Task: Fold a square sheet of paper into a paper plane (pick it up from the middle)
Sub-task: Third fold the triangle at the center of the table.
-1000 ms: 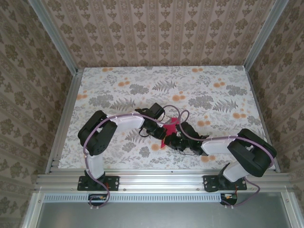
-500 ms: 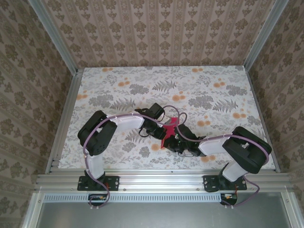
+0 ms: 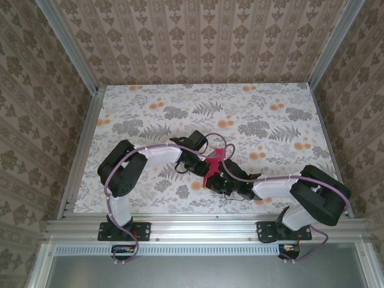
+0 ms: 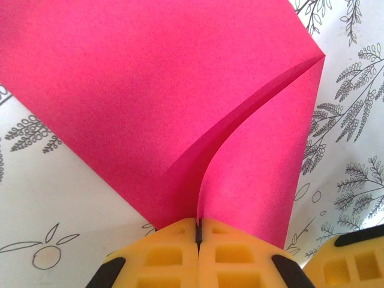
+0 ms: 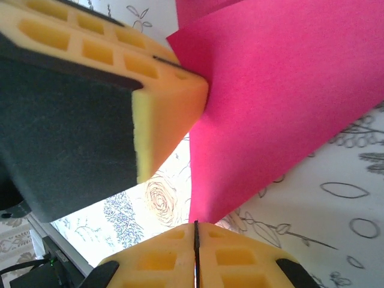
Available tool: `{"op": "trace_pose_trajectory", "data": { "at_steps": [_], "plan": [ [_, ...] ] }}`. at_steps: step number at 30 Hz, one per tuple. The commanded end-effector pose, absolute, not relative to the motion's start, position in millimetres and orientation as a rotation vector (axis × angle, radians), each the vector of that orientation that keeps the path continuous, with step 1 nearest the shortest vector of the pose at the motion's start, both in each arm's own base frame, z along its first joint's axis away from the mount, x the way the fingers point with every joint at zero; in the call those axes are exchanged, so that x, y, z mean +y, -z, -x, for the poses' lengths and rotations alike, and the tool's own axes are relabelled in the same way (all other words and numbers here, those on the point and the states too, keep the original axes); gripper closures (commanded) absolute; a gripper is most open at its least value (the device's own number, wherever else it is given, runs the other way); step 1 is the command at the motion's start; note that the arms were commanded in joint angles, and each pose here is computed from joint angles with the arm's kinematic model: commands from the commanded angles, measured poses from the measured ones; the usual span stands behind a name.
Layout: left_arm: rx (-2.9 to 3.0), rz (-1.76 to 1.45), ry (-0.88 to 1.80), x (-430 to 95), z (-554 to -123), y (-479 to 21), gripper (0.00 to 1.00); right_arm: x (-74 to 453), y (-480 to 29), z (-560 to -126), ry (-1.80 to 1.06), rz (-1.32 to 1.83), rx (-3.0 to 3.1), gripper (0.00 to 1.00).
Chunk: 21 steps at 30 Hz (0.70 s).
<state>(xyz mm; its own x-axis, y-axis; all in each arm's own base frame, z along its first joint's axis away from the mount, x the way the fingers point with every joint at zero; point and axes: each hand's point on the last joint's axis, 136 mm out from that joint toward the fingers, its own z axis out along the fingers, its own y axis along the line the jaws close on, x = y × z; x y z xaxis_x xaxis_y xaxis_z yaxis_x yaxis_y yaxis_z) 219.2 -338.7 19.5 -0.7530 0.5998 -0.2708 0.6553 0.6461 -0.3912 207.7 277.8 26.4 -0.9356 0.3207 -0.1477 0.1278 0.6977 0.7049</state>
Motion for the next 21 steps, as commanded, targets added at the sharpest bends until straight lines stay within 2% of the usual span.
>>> {"op": "trace_pose_trajectory", "data": {
  "at_steps": [1,5,12,21],
  "plan": [
    [2.848,-1.019,0.606,-313.1,-209.9,-3.3,1.00,291.1,-28.3,-215.8,-1.084,-0.365,2.630,0.91],
    [2.847,-1.019,0.606,-313.0,-209.9,-4.3,1.00,295.0,-19.3,-216.6,-1.101,-0.388,2.629,0.91],
    [2.846,-1.018,0.598,-310.5,-210.1,-4.4,1.00,275.8,9.6,-203.0,-0.902,-0.410,2.750,0.93],
    [2.844,-1.010,0.599,-309.5,-210.3,-6.1,1.00,288.1,-33.2,-210.6,-1.013,-0.338,2.645,0.92]
  ]
}}
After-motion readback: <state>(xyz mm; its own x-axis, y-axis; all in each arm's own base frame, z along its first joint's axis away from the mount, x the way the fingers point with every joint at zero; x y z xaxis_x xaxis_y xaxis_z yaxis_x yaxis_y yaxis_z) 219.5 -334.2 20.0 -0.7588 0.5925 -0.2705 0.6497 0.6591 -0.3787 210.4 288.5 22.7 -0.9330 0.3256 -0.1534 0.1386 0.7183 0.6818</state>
